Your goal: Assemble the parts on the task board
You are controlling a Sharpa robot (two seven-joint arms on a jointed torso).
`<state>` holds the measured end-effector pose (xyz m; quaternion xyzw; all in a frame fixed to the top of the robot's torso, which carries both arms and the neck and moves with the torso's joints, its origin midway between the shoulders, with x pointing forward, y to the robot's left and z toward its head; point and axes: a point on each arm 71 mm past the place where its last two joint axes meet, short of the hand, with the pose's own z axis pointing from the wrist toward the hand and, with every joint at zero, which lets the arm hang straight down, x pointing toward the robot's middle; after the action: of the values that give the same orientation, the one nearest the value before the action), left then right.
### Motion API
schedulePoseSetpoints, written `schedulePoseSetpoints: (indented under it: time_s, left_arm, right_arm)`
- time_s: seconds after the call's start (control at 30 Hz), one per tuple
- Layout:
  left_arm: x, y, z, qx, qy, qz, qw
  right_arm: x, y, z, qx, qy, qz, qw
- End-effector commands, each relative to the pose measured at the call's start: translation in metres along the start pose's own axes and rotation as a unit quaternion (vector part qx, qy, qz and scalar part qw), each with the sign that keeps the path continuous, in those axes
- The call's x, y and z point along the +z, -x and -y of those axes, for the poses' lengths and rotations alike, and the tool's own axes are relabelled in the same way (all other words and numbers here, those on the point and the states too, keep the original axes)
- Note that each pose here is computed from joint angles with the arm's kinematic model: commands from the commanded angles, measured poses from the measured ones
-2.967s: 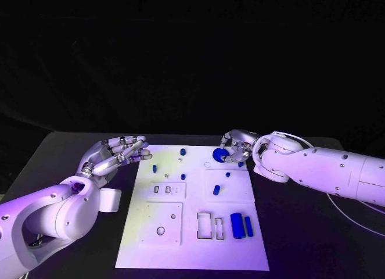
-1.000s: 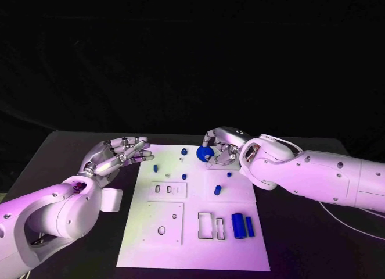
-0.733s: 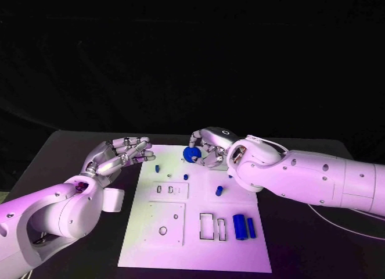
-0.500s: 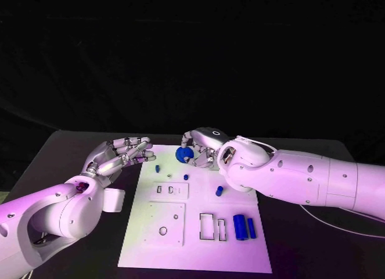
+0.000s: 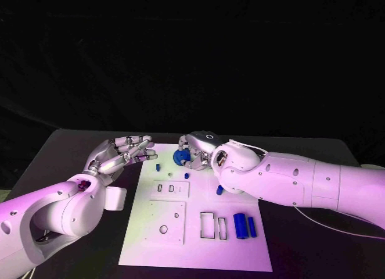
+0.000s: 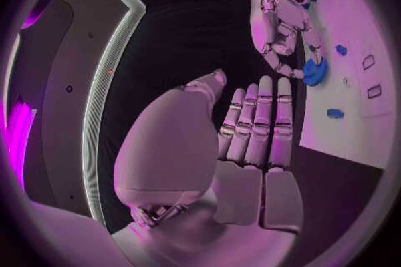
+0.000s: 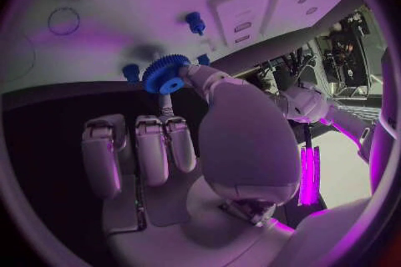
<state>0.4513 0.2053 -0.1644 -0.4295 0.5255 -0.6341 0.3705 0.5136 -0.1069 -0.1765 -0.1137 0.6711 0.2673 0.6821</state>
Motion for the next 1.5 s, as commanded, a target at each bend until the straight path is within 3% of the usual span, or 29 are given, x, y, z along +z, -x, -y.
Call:
schedulePoseSetpoints:
  time_s: [0.03, 1.5]
  left_arm:
    - [0.0001, -0.0023, 0.0016, -0.004, -0.005, -0.007, 1.000]
    - [-0.0010, 0.0004, 0.0016, -0.002, -0.001, -0.004, 1.000]
  right_arm:
    - [0.001, -0.003, 0.002, -0.014, -0.002, -0.004, 1.000]
    - [0.001, -0.016, 0.010, -0.021, -0.010, -0.042, 0.999]
